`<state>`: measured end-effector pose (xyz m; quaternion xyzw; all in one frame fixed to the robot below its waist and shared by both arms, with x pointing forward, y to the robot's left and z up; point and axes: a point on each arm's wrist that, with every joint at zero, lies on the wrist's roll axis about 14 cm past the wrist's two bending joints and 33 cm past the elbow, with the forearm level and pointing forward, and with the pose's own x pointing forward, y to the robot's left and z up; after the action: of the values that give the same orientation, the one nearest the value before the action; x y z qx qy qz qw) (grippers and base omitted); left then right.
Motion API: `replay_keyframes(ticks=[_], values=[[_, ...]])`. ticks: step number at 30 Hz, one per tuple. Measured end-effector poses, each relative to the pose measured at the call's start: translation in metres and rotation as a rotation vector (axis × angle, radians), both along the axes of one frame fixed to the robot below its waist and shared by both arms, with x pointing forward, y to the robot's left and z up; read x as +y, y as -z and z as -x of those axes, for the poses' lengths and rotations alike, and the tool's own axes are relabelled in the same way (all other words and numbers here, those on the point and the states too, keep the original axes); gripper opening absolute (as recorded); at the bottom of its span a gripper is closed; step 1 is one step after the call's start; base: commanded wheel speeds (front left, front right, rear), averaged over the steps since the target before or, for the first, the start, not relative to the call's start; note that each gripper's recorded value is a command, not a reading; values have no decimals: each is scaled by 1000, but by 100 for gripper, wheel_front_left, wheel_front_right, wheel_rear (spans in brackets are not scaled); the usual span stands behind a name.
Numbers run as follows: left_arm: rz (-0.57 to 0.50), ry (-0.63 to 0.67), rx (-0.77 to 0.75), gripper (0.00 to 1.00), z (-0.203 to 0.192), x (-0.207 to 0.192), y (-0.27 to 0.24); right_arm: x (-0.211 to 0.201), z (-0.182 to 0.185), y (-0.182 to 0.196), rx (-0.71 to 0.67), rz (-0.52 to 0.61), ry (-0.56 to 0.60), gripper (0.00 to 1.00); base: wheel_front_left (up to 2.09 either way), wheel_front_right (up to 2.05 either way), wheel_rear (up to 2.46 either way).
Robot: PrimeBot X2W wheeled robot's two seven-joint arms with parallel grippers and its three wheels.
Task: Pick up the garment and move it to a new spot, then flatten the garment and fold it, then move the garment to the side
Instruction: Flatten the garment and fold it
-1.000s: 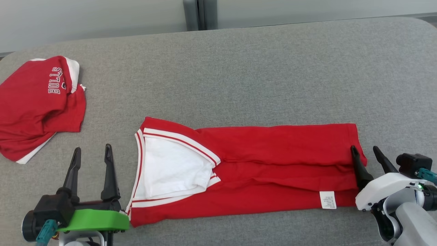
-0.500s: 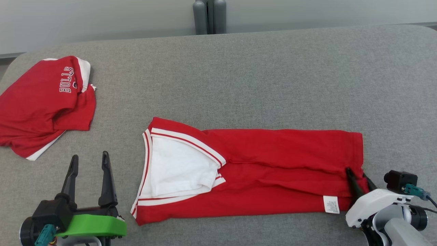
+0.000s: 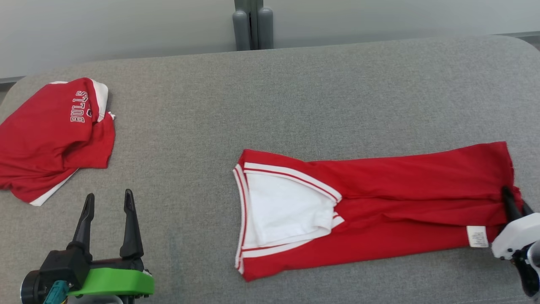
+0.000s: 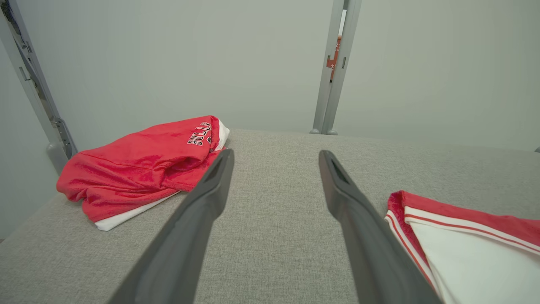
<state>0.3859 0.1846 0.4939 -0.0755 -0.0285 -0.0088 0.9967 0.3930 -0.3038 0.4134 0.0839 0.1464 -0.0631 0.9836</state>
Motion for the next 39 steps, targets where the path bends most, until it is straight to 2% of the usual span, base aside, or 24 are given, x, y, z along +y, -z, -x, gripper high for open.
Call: replay_keyframes(ticks=[6, 12, 19, 26, 31, 39], values=[[-12, -9, -12, 100, 4, 2, -5, -47, 4, -27, -43, 81, 74, 0, 0, 0, 0], [-18, -9, -19, 100, 7, 1, -7, -28, -1, -38, -91, 70, 31, 0, 0, 0, 0], [-18, -2, -22, 100, 9, -1, -8, 42, -16, -49, -167, -8, -112, 0, 0, 0, 0], [-18, -8, -21, 100, 12, 1, -8, 129, -23, -59, -202, -83, -314, 0, 0, 0, 0], [-17, -17, -20, 100, 14, 4, -9, 174, -28, -74, -241, -143, -402, 0, 0, 0, 0], [-10, -38, -2, 100, 20, 10, -3, 255, -21, -76, -217, -235, -566, 0, 0, 0, 0]])
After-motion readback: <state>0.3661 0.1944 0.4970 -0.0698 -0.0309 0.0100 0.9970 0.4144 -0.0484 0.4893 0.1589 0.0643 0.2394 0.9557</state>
